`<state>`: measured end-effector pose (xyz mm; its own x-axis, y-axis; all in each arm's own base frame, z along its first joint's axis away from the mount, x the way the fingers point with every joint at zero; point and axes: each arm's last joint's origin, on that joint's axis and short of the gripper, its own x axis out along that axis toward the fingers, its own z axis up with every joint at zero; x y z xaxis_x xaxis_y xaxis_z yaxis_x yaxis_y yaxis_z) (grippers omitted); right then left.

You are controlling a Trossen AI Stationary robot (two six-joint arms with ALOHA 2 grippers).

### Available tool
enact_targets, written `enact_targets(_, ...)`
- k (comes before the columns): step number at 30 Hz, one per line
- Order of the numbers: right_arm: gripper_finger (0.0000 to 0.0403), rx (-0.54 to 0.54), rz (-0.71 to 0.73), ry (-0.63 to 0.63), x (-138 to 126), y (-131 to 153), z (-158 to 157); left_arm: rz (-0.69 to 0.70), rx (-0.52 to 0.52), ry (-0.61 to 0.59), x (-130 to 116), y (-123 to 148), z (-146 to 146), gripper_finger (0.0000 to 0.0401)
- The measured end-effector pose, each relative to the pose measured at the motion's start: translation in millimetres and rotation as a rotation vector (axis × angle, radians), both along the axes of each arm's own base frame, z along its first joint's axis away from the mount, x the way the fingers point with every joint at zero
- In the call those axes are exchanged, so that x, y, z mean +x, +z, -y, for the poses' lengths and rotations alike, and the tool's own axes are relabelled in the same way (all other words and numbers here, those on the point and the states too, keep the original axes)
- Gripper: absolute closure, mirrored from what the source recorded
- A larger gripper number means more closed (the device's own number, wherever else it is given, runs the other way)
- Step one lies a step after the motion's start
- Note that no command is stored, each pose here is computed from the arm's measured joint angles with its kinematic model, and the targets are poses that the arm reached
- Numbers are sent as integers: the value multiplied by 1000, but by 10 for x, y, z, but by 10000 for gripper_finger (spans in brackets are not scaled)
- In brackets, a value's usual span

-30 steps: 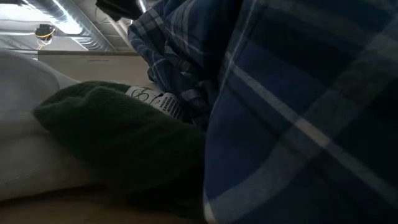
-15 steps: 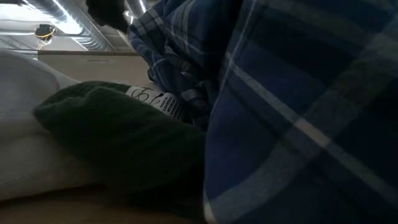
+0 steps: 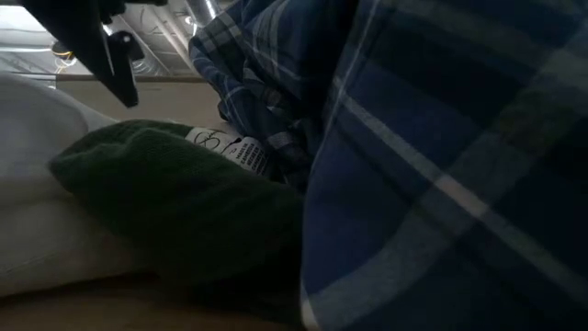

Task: Sort clothes
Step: Put the white polo shirt into the left laundry organizer

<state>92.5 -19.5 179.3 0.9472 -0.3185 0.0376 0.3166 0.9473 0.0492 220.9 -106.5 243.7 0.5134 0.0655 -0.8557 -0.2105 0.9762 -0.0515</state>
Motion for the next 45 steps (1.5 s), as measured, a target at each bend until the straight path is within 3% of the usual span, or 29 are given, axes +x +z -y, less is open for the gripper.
enact_targets(9,397,5,-31,0,1,-30,0,43,7,-61,37,-278,27,114)
enact_targets(17,397,7,-44,0,0,-41,0,-64,74,-125,225,-701,132,114)
enact_targets(30,397,8,-47,0,0,-44,0,-232,119,-108,360,-1185,132,120)
enact_targets(35,397,8,-47,0,0,-44,0,-237,125,-98,372,-1223,134,161)
enact_targets(45,397,8,-48,0,0,-45,0,-246,131,-100,360,-1231,129,294)
